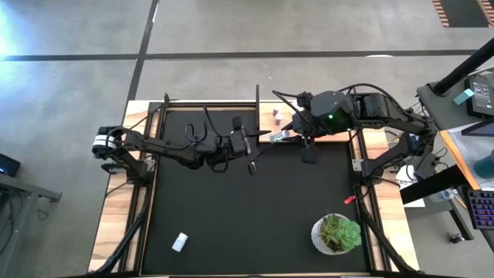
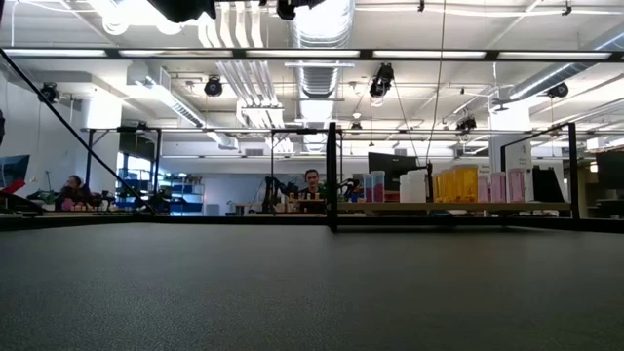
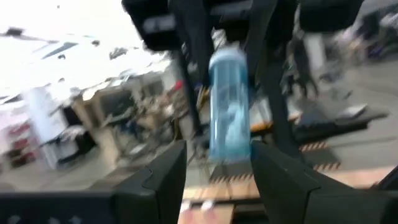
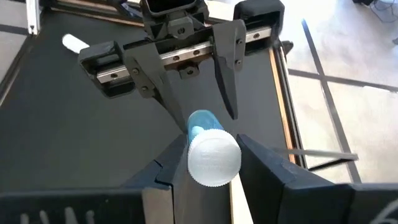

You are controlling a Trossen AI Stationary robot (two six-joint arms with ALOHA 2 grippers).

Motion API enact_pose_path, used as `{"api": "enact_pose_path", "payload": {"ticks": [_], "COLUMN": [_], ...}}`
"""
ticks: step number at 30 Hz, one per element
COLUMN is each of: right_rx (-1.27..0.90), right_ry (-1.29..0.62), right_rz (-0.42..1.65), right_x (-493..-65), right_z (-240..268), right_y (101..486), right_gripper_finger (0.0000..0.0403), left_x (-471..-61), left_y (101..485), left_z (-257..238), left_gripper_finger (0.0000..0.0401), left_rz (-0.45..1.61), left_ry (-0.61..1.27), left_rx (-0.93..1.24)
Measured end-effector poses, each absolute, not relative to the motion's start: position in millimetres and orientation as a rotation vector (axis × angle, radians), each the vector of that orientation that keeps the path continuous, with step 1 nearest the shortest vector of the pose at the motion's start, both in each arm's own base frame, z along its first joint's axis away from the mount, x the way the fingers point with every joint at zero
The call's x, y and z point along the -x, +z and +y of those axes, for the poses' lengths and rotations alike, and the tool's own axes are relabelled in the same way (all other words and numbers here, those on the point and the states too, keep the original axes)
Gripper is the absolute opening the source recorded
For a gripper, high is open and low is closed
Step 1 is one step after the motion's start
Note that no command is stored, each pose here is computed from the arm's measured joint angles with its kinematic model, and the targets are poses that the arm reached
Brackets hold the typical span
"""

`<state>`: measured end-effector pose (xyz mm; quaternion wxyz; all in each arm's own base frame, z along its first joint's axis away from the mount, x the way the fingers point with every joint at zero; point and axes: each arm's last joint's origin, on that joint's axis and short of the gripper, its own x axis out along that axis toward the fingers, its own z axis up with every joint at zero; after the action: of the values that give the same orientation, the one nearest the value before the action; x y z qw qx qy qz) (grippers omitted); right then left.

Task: Pick and place medicine bottles onto shelf by color
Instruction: Put the blue pill bottle on the shelf aligned with the other blue pill bottles

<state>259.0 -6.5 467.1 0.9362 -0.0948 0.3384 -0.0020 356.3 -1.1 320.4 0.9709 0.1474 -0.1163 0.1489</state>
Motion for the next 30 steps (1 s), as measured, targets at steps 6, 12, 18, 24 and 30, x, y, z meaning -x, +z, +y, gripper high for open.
{"api": "enact_pose_path", "payload": {"ticks": [6,12,18,24,30], "right_rx": [0.116,0.0,-0.142,-0.24,-0.26], "right_ry": [-0.066,-0.165,-0.348,-0.455,-0.493], "right_rz": [0.785,0.865,0.962,1.079,1.179], "right_x": [-242.9,-246.2,-261.4,-275.8,-295.5], "right_z": [-11.8,-20.6,-37.5,-58.4,-73.2], "right_y": [464.2,450.7,420.4,383.5,349.5], "right_gripper_finger": [0.0109,0.0109,0.0109,0.0109,0.0109], "left_x": [-352.8,-348.2,-338.2,-312.5,-285.4], "left_y": [304.8,299.4,312.8,345.3,373.4], "left_z": [6.3,8.1,6.5,1.1,-4.7], "left_gripper_finger": [0.0167,0.0167,0.0167,0.0167,0.0167], "left_rz": [0.008,0.122,0.099,0.013,-0.08], "left_ry": [0.535,0.622,0.645,0.679,0.671], "left_rx": [-0.313,-0.339,-0.328,-0.288,-0.246]}}
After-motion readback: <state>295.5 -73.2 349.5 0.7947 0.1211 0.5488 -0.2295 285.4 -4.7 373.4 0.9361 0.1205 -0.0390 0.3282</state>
